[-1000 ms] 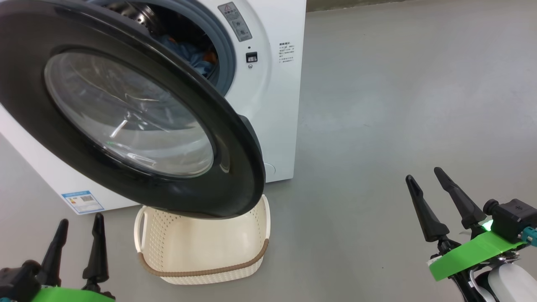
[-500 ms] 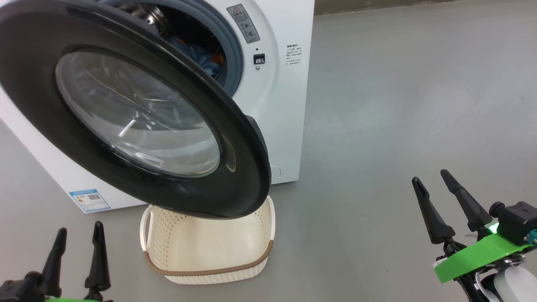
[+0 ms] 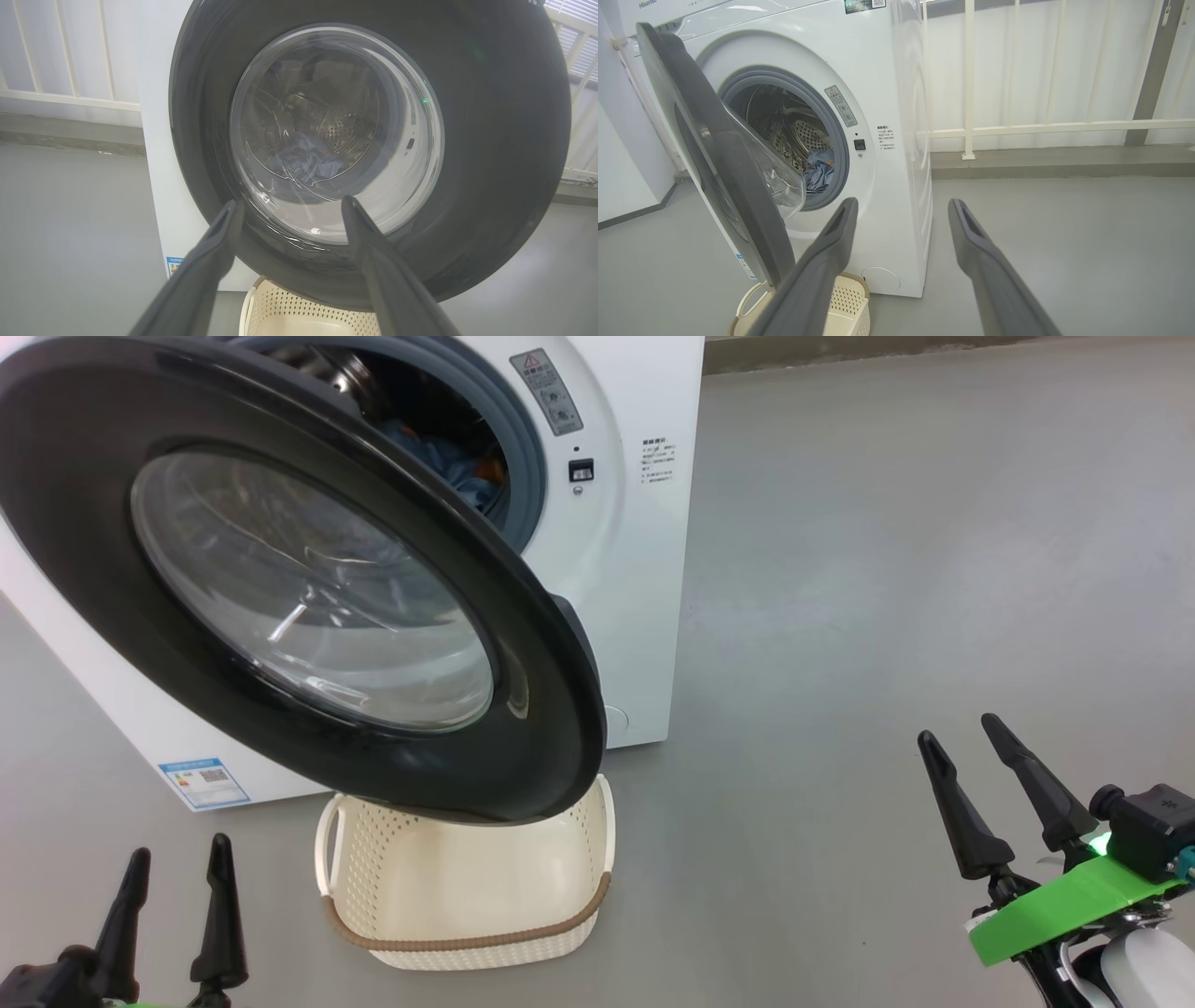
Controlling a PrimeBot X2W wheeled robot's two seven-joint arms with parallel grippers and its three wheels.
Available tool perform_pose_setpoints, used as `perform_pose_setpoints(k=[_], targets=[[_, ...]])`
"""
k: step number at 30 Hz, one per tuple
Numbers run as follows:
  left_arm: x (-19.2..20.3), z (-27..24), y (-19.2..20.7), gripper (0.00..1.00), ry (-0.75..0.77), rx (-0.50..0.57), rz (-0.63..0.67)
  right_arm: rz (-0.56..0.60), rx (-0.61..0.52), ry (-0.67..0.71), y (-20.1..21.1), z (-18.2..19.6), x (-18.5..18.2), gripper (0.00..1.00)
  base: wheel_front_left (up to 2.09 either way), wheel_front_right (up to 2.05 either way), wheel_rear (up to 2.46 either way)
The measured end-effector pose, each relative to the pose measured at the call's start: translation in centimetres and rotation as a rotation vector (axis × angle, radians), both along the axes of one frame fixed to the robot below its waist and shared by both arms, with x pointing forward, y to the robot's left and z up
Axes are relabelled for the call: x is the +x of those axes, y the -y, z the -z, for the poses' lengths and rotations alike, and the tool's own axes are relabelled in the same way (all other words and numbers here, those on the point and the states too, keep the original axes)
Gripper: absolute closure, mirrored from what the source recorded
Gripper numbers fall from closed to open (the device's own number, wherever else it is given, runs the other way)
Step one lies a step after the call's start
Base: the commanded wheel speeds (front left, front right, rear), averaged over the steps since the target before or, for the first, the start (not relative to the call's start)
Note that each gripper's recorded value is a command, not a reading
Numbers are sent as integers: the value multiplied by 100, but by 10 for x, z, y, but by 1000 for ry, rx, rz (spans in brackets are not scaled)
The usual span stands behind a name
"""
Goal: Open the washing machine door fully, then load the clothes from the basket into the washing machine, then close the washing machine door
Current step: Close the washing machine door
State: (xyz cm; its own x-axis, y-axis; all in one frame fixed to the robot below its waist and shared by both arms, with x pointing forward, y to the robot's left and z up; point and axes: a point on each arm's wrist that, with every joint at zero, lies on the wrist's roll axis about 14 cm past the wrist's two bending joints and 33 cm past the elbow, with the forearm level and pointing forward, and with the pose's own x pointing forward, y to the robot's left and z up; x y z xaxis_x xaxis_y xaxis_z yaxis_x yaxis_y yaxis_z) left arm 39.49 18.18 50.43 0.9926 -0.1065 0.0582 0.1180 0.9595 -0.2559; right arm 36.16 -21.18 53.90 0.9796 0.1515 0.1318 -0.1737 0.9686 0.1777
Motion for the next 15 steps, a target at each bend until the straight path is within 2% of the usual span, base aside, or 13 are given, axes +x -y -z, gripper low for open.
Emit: perform_pose_setpoints(k=[10, 11, 12, 14, 15], targets=[[-1, 0, 0, 0, 2, -8, -2, -11, -4, -3, -3, 1, 0, 0, 0, 0, 0], [-1, 1, 0, 0, 2, -11, -3, -13, -6, -4, -3, 1, 0, 14, 0, 0, 0], [-2, 1, 0, 0, 2, -15, -1, -16, -8, -5, -4, 1, 0, 45, 0, 0, 0], [-2, 1, -1, 0, 2, -18, -5, -20, -9, -6, -5, 2, 1, 91, 0, 0, 0], [-3, 1, -2, 0, 1, -19, -8, -24, -10, -8, -6, 2, 1, 100, 0, 0, 0]])
